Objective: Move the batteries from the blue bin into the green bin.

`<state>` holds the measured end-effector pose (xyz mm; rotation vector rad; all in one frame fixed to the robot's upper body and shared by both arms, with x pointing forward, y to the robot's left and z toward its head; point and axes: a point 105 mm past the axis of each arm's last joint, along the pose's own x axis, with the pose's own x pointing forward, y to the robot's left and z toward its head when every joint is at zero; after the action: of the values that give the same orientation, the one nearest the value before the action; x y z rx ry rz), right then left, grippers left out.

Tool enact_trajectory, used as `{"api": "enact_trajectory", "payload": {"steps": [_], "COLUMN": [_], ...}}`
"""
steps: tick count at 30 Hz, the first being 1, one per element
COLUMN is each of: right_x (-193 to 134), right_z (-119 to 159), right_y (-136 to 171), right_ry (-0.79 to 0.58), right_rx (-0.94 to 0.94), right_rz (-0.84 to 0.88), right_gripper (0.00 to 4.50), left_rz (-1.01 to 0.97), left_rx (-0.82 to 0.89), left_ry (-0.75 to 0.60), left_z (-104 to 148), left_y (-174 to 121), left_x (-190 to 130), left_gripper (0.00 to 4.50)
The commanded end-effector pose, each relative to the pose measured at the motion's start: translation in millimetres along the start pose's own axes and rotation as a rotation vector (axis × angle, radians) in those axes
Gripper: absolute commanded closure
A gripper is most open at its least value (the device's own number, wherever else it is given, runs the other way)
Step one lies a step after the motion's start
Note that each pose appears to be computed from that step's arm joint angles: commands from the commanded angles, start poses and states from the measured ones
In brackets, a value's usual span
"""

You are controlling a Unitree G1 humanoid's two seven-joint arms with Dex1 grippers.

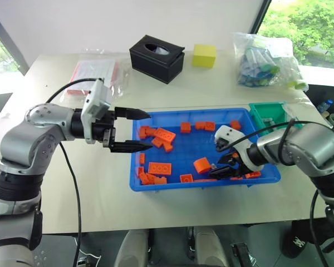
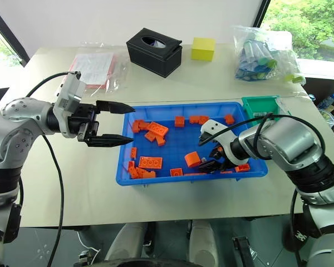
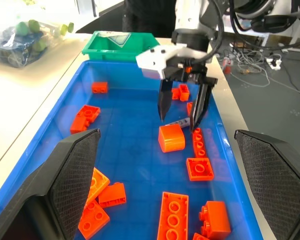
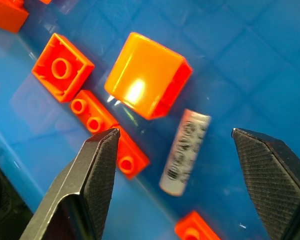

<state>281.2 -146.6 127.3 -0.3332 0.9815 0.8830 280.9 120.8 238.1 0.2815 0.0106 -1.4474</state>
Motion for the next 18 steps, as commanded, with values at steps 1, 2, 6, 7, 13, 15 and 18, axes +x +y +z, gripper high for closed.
{"api": "enact_trajectory", "payload": {"steps": [1,2,6,7,13,15,18], "right_x": [2,4,7,7,-10,-23,-50], "right_z": [0,-2,-8,-8,12,24,41], "right_y": [-3,-4,-10,-12,-17,-20,-28], "right_ry": [-0.004,0.005,0.015,0.011,-0.070,-0.117,-0.211], "right_rx": [-0.028,-0.044,-0.128,-0.136,-0.149,-0.144,-0.115], "right_rz": [-0.035,-0.044,-0.088,-0.093,-0.121,-0.142,-0.197], "right_gripper": [0.86,0.86,1.60,2.07,4.47,4.47,4.47], "left_rz": [0.009,0.008,0.009,0.009,-0.010,-0.025,-0.047], "left_rx": [0.068,0.071,0.074,0.075,0.070,0.067,0.068], "left_ry": [-0.019,-0.019,-0.017,-0.016,-0.008,-0.008,-0.002], "left_z": [15,15,16,16,15,16,16], "left_y": [1,1,2,2,1,-1,-4], "left_x": [-5,-5,-5,-5,-5,-5,-4], "left_gripper": [0.00,0.00,0.00,0.00,0.00,0.00,0.00]}}
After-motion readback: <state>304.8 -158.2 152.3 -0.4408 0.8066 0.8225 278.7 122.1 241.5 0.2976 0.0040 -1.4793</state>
